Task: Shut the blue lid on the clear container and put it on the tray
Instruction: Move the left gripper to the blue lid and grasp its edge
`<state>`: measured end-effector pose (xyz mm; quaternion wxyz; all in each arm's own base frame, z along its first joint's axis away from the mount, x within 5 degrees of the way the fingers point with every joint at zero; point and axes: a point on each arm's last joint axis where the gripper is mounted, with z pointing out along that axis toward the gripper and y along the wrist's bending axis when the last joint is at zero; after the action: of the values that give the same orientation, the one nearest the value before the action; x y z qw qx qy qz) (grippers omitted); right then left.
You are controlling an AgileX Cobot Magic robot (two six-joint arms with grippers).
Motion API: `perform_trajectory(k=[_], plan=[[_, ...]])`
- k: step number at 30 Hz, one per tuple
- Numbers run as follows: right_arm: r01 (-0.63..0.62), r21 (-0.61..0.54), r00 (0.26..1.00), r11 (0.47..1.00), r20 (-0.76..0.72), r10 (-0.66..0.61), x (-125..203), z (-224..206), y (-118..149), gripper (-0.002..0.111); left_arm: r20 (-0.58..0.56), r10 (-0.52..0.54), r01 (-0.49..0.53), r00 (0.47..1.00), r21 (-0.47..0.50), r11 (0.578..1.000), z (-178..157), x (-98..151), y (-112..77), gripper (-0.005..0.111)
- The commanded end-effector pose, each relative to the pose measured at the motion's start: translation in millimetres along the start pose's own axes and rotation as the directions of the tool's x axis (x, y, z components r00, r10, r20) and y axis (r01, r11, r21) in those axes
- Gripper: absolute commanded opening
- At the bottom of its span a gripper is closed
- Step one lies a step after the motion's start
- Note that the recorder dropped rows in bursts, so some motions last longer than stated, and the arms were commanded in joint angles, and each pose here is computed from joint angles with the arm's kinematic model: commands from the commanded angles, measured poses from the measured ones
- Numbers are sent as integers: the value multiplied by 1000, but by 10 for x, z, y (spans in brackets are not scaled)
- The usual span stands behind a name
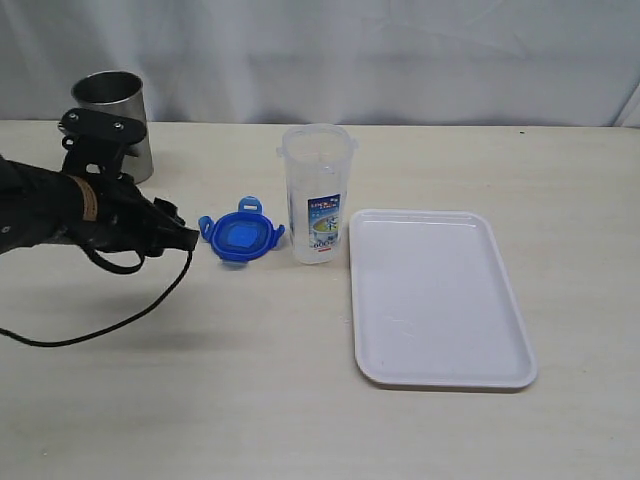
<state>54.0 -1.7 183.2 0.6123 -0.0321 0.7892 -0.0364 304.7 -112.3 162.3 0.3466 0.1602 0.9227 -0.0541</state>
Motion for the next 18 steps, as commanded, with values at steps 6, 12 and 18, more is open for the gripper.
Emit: perform_trajectory(k=[6,12,18], plan=[[-1,-1,1000,1000,1,1,4,-3,1,4,-98,-37,33,995,-43,999,386,-96,22,53],[-1,-1,1000,1000,1,1,4,-3,1,4,-211,-79,63,974,-84,994,384,-272,46,53],[-1,-1,1000,1000,1,1,4,-3,1,4,-300,-86,126,950,118,985,301,-442,-18,53]])
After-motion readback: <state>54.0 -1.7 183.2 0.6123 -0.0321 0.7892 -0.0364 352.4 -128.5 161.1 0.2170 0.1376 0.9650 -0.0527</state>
